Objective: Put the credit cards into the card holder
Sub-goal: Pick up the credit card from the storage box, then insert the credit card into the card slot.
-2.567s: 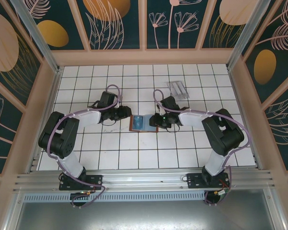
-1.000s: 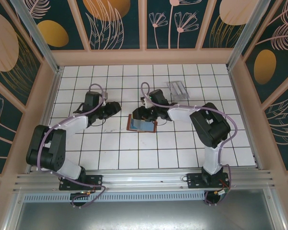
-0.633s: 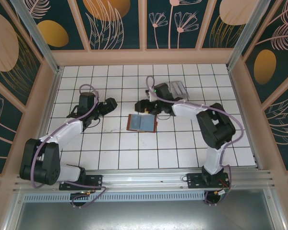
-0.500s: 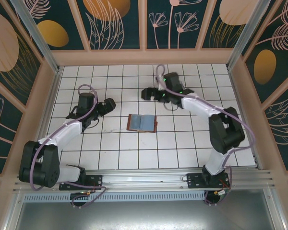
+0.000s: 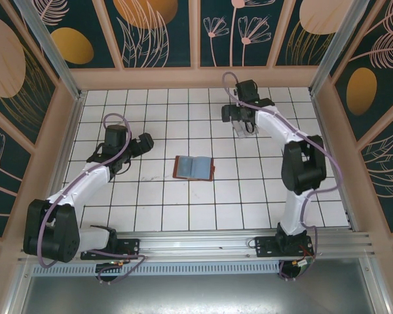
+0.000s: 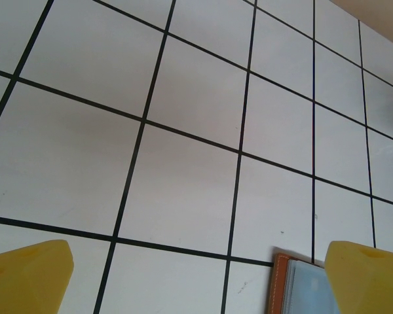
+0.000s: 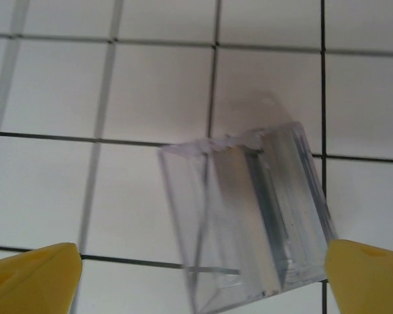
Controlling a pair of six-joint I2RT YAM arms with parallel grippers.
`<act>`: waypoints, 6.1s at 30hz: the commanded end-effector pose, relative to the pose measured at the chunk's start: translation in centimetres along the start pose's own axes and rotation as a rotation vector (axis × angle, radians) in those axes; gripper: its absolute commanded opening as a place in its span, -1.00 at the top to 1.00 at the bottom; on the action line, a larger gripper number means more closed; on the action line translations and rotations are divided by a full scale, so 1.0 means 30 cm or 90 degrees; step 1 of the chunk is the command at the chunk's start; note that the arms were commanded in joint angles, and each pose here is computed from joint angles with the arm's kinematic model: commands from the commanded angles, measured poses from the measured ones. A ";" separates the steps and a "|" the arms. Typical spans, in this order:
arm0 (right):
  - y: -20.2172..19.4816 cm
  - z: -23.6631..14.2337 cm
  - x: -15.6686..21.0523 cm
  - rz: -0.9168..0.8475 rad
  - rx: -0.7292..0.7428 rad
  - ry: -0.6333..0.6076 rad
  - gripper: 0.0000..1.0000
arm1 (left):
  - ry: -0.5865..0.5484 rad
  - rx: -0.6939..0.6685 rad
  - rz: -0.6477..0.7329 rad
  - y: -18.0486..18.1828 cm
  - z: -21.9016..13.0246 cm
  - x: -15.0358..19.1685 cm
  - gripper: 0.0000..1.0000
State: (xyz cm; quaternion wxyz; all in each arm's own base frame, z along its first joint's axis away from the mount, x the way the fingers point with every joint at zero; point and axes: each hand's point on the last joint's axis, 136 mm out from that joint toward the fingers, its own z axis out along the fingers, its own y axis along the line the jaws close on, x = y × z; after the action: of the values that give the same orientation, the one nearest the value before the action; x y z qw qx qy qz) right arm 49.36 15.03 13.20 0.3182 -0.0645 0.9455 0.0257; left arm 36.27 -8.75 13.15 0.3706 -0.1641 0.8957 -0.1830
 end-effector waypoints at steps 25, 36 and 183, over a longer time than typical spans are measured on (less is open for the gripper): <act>-0.193 0.128 0.067 -0.044 0.107 0.075 -0.67 | 0.020 0.044 -0.031 -0.038 0.018 0.011 -0.97; -0.214 0.112 0.040 -0.088 0.209 0.052 -0.56 | 0.010 0.036 -0.012 -0.028 0.011 0.006 -0.97; 0.610 -0.148 0.638 0.220 -0.674 0.268 1.00 | 0.347 0.175 0.041 -0.169 0.214 0.472 0.46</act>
State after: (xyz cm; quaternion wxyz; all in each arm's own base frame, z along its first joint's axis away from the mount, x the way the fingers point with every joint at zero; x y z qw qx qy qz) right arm 29.05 30.08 4.43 0.0296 -0.0331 0.8575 0.5125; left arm 31.54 -20.55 2.57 0.1337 -0.0258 0.9326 -0.3343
